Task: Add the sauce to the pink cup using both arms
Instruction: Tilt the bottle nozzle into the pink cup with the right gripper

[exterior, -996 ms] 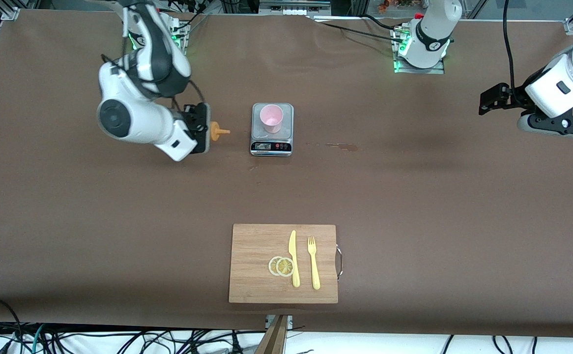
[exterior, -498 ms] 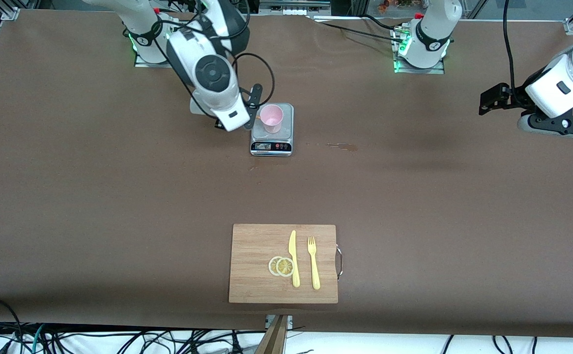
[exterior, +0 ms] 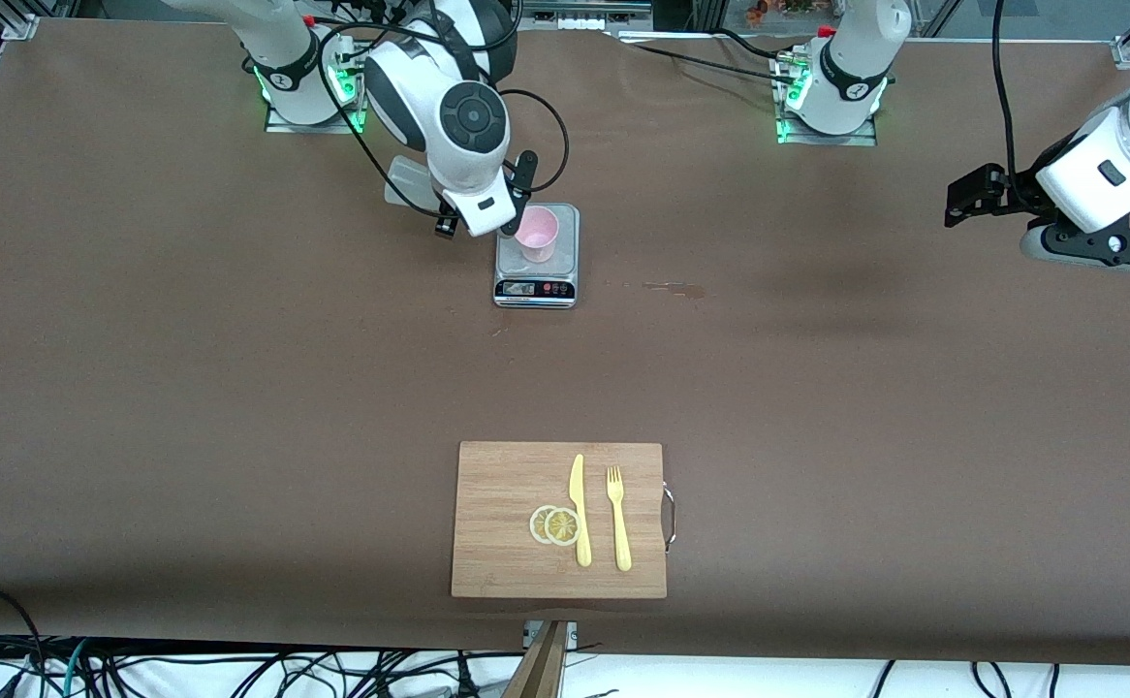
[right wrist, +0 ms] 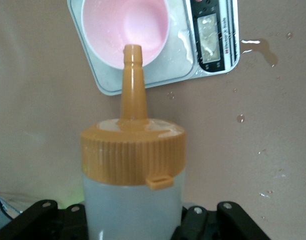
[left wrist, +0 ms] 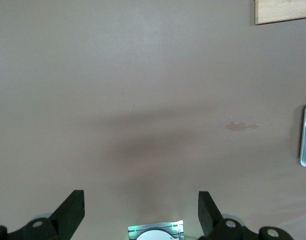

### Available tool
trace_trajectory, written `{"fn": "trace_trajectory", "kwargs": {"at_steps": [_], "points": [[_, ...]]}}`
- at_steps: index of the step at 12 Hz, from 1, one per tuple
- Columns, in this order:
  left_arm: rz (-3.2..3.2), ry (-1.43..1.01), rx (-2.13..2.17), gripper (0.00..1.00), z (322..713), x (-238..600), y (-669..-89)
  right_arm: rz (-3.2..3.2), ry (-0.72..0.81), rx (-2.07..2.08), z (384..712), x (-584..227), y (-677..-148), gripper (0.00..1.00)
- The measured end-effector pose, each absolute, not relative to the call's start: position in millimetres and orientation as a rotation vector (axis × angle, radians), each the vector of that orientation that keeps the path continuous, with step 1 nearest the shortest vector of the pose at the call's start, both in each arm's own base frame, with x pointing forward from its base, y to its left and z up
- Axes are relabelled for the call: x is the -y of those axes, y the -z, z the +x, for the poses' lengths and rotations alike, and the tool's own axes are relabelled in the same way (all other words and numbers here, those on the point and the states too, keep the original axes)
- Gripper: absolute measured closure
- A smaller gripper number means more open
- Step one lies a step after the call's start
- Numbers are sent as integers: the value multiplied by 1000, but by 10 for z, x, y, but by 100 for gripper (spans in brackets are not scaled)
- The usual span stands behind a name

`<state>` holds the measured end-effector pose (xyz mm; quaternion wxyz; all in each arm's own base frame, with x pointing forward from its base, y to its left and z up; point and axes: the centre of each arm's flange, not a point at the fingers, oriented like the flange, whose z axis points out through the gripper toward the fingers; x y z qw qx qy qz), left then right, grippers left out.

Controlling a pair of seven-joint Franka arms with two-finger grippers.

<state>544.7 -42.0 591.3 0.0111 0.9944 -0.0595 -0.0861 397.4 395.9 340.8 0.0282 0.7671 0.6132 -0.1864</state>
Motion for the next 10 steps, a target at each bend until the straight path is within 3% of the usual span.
{"fn": "trace_trajectory", "kwargs": {"at_steps": [6, 10], "points": [[3102, 269, 185, 0, 5447, 418, -5913, 2271, 615, -1835, 3629, -4224, -3239, 79], [3102, 269, 185, 0, 5447, 417, -5913, 2262, 611, -1833, 3754, -4208, -3389, 79]]}}
